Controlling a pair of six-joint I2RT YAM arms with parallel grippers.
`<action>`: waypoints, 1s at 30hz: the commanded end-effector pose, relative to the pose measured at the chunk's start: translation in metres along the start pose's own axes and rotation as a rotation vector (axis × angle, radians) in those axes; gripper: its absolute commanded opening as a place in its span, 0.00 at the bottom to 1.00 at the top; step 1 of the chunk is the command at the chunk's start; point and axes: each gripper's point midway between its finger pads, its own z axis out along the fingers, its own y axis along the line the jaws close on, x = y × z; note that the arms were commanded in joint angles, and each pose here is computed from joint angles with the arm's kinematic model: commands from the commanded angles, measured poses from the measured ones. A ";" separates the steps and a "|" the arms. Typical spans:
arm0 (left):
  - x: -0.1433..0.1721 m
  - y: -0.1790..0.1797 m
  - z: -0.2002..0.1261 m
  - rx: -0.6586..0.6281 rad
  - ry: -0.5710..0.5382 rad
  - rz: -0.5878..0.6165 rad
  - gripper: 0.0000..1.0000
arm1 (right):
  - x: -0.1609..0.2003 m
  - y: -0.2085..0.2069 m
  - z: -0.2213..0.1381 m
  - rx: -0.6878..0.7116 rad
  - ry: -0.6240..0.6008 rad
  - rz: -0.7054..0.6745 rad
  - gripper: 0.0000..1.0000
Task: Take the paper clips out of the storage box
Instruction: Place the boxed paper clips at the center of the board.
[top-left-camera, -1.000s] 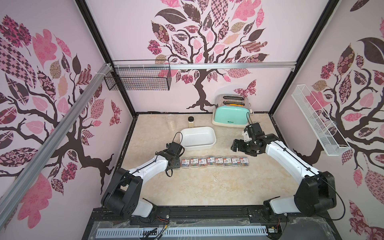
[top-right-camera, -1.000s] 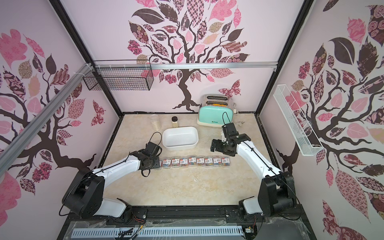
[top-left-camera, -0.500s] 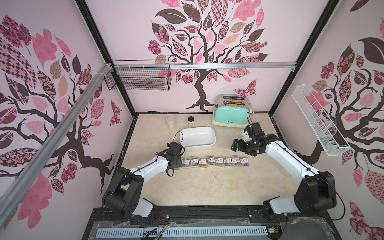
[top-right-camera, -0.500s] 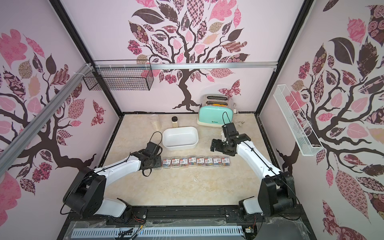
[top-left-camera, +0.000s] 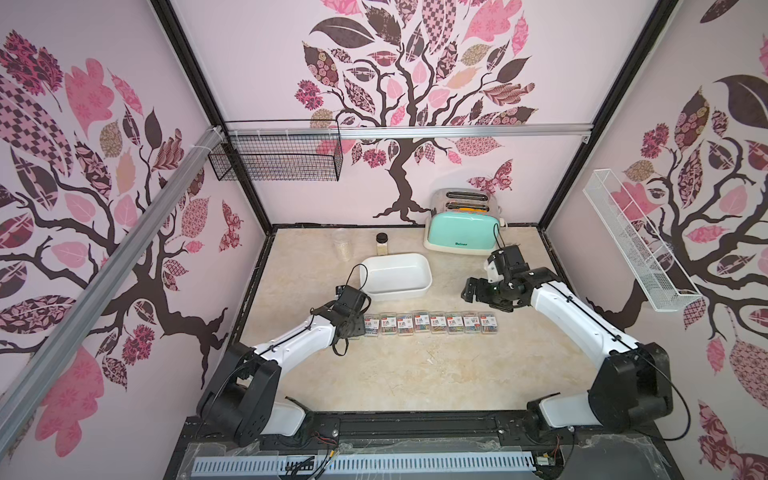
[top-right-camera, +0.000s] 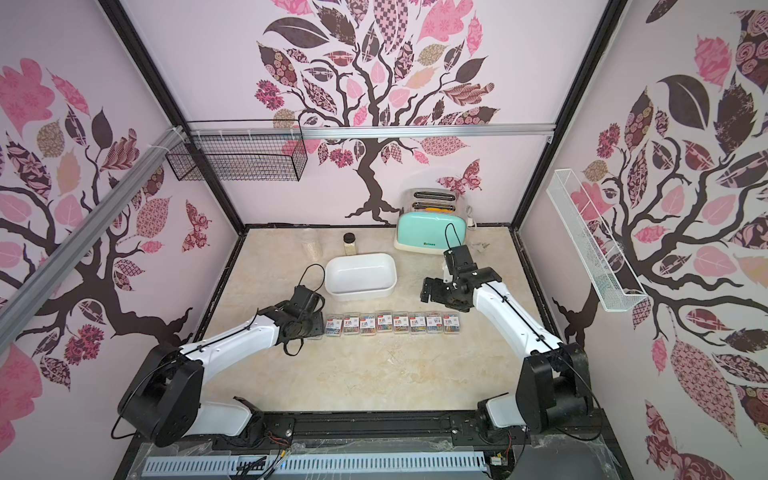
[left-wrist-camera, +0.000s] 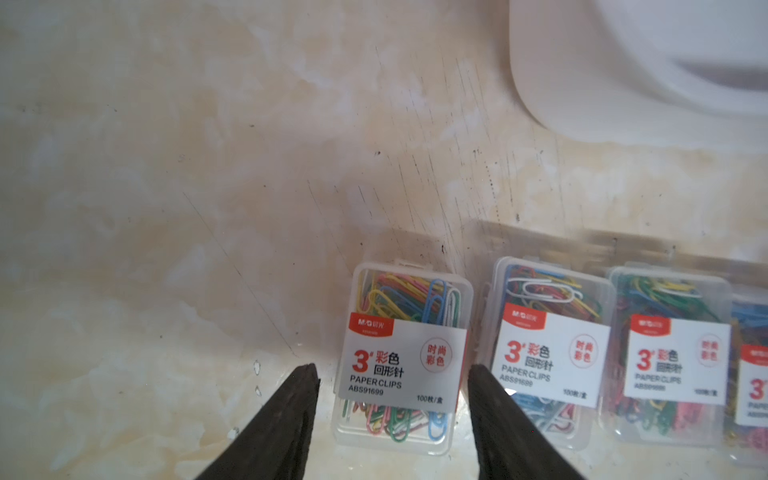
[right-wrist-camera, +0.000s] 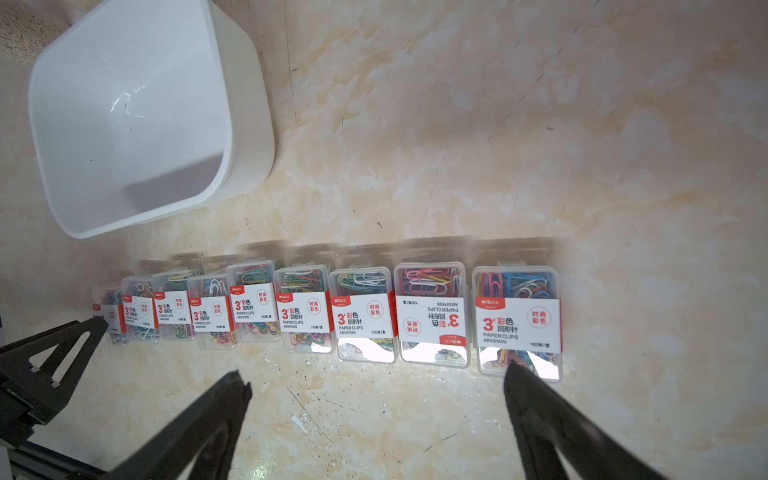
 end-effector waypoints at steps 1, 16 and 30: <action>-0.006 0.001 0.002 -0.013 -0.005 0.000 0.62 | -0.007 0.008 -0.004 -0.021 -0.028 -0.007 0.99; 0.013 -0.006 0.013 0.030 0.073 0.036 0.72 | -0.004 0.005 -0.004 -0.009 -0.020 -0.013 0.99; 0.016 -0.002 0.017 0.001 0.092 0.052 0.61 | -0.001 0.006 -0.003 -0.013 -0.016 -0.017 0.99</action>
